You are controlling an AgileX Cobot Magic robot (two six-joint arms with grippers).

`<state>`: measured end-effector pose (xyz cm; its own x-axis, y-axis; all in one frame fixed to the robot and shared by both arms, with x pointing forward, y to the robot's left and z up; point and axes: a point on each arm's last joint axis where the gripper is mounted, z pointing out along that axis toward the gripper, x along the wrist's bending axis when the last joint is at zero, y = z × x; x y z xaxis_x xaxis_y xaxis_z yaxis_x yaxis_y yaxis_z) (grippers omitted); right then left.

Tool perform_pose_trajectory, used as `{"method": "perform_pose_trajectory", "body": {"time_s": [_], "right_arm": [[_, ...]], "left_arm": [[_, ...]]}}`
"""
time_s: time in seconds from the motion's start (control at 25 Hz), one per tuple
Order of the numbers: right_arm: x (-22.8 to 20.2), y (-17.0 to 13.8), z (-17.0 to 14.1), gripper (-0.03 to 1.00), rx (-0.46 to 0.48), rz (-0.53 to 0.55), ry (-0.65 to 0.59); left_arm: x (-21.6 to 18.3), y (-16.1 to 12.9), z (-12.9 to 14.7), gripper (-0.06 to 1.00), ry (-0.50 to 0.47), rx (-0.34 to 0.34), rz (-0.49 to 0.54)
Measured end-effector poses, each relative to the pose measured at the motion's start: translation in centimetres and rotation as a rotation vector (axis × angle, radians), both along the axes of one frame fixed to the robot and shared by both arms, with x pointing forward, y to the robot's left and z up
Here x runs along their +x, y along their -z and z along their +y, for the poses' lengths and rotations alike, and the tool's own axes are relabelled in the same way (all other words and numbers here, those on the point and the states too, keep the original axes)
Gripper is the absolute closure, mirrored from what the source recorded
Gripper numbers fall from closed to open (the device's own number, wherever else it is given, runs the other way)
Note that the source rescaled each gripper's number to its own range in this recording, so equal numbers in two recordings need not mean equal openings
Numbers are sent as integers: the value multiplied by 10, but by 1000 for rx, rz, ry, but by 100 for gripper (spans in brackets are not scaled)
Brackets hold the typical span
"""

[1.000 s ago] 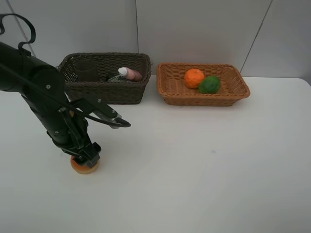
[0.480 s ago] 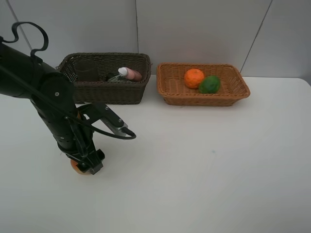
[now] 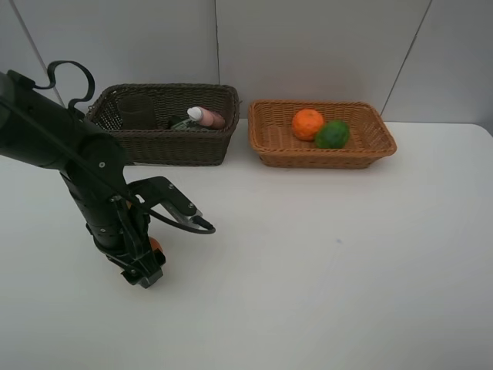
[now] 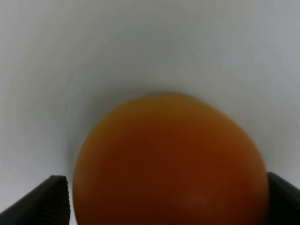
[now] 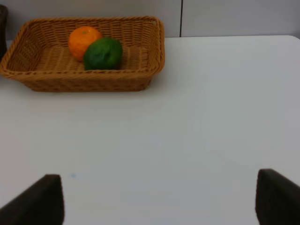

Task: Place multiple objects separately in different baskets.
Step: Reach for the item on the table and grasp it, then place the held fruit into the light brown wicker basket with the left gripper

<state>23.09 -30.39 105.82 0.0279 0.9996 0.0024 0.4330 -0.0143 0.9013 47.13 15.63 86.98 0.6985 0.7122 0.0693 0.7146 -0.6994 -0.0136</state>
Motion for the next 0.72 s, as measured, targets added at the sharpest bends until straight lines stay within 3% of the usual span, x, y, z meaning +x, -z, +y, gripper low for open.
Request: {"method": "perform_pose_trajectory", "body": {"time_s": [0.2,0.28,0.36,0.72], "right_arm": [[0,0,0,34,0,0,0],[0,0,0,34,0,0,0],[0,0,0,34,0,0,0],[0,0,0,34,0,0,0]], "left_arm": [[0,0,0,-4,0,-1,-2],[0,0,0,5,0,-3,-3],[0,0,0,21,0,-3,-3],[0,0,0,22,0,-3,-4]]}}
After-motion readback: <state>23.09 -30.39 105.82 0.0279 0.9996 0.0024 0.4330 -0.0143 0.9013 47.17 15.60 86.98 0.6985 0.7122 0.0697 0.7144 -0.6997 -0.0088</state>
